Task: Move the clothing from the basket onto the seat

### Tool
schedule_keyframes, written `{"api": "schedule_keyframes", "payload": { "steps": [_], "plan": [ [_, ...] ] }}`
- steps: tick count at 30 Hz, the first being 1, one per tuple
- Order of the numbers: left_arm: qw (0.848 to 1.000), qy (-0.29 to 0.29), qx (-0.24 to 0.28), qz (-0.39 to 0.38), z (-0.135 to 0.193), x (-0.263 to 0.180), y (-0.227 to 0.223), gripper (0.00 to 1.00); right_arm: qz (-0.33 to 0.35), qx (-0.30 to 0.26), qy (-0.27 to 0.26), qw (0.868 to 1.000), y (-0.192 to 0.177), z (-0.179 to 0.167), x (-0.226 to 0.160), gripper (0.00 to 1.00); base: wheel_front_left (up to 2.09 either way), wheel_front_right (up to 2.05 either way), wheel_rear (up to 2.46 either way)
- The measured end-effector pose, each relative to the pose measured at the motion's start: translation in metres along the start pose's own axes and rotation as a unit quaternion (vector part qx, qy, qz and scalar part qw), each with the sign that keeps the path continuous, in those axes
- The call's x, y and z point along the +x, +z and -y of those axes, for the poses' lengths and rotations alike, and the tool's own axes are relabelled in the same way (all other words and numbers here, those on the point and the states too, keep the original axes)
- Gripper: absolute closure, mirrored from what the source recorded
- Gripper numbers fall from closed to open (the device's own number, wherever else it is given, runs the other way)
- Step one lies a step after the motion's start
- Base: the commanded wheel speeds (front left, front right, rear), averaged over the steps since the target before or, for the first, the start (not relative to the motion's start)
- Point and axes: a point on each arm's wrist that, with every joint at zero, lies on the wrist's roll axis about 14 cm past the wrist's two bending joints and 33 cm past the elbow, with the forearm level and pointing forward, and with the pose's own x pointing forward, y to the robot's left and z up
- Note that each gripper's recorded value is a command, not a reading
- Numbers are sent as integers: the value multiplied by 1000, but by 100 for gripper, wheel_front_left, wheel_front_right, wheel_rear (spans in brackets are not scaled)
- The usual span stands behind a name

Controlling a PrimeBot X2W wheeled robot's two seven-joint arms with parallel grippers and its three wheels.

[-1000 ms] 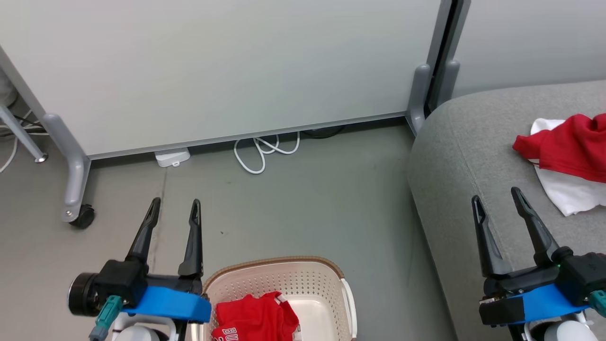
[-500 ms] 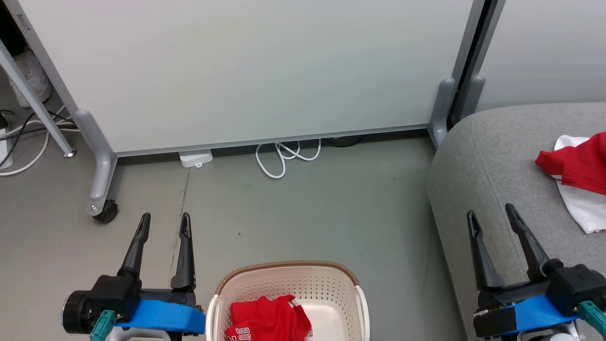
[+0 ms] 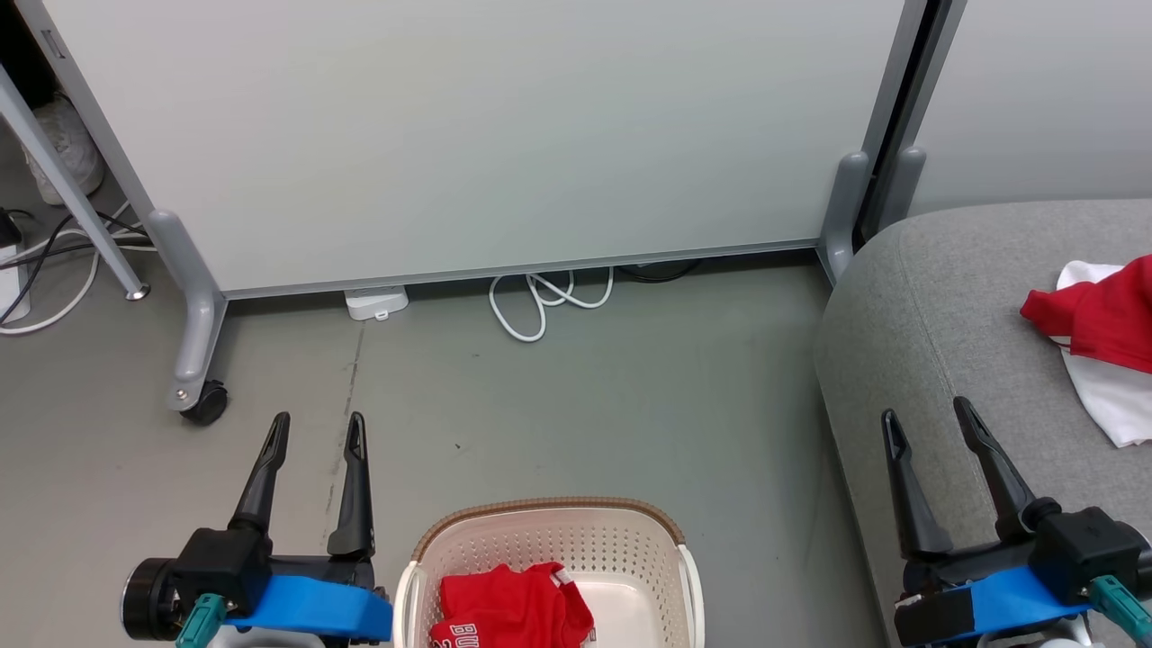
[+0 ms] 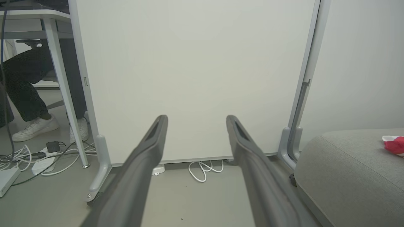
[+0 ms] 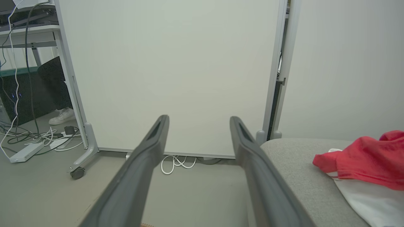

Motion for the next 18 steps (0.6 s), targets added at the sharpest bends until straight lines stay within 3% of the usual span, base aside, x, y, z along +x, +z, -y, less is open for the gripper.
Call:
{"api": "schedule_keyframes", "payload": {
  "steps": [18],
  "plan": [
    [1000,-8,-3,-18,6,0,-12,0,-3,1,0,1000,-2,0,-1,0,0,0,0]
  ]
}}
